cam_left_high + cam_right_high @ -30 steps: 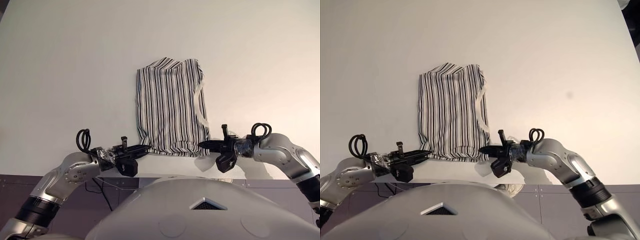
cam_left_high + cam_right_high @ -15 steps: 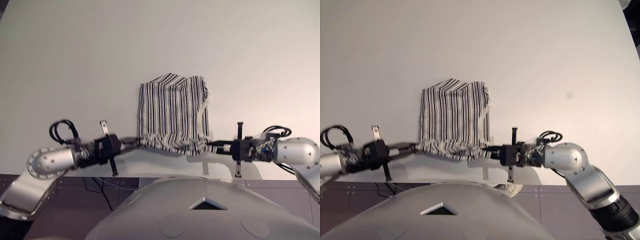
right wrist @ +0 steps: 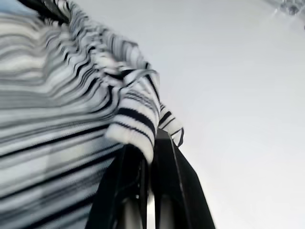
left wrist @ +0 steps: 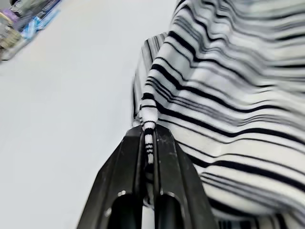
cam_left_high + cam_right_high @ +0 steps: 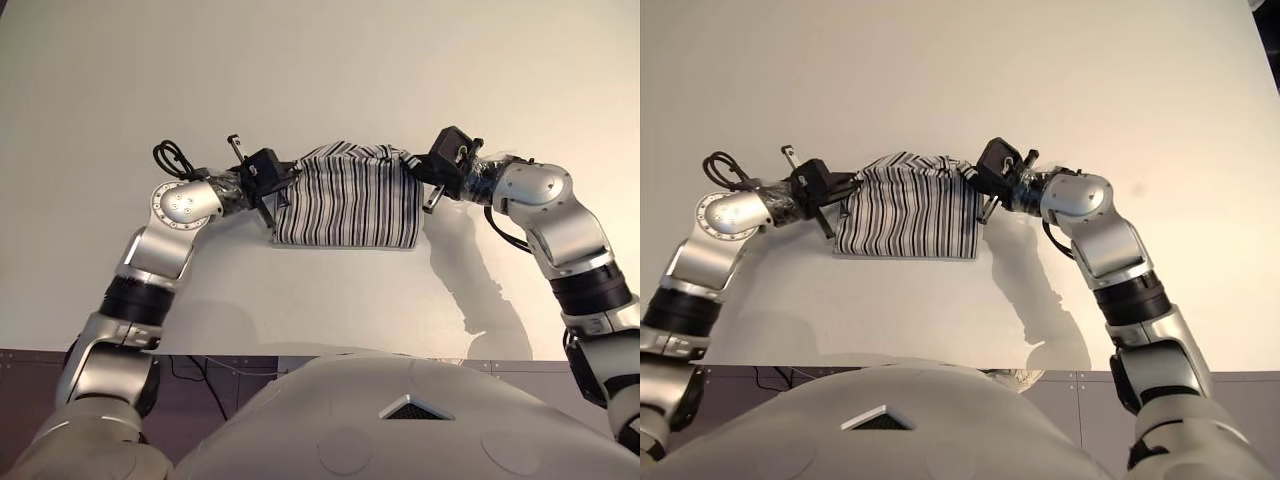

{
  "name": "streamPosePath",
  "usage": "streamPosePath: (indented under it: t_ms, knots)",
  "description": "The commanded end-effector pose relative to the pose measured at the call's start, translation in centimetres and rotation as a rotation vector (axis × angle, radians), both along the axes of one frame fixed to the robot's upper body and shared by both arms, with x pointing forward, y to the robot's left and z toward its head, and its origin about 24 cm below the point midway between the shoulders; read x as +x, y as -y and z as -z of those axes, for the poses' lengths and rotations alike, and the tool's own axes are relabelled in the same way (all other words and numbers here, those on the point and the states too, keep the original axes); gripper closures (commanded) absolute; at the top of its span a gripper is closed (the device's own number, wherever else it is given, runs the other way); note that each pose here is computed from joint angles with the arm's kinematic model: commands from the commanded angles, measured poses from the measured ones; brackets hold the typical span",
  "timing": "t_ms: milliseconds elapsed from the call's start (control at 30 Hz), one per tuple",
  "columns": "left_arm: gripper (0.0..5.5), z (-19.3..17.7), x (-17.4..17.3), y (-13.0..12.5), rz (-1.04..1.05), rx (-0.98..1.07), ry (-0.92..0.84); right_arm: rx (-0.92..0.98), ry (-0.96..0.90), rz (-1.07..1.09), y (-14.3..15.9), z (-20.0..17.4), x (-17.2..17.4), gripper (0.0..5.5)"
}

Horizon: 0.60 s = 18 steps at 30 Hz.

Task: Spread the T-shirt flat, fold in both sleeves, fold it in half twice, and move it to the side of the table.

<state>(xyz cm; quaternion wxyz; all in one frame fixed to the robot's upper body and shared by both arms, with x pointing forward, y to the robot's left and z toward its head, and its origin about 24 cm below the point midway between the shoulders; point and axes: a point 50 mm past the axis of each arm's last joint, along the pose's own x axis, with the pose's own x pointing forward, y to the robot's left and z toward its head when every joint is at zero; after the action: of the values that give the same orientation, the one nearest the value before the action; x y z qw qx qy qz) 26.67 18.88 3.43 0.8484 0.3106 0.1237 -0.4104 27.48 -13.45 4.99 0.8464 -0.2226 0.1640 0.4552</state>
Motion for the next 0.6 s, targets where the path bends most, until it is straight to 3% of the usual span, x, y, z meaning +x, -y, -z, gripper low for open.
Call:
streamPosePath:
  t_ms: [33,133,233,333,400,467,533,600]
  knots:
    - [5.00,-0.2,2.3,0.0,-0.045,0.015,0.103,-0.052,0.119,0.061,0.0,0.4,2.1,5.06]
    - [4.56,-0.6,3.6,-0.2,-0.108,-0.021,0.156,-0.029,0.153,0.136,0.0,0.3,3.3,4.56]
    - [4.47,-1.6,5.6,-1.6,-0.302,-0.166,0.156,0.052,0.144,0.400,0.5,0.1,5.8,4.11]
    - [4.47,0.6,5.5,-3.3,-0.396,-0.049,0.096,0.110,0.161,0.485,-0.1,-0.5,6.9,3.95]
    - [4.47,2.7,4.4,-4.5,-0.440,0.052,0.043,0.205,0.213,0.423,-1.5,-2.3,6.8,3.95]
    - [4.47,3.2,3.8,-5.8,-0.594,-0.002,0.045,0.249,0.238,0.256,-4.2,-3.8,5.1,3.95]
    - [4.47,2.7,3.6,-6.1,-0.762,-0.159,0.091,0.257,0.227,0.088,-7.0,-4.2,2.4,3.95]
    - [4.47,1.1,3.4,-5.9,-1.021,-0.435,0.195,0.155,0.197,0.047,-9.2,-2.1,0.3,3.95]
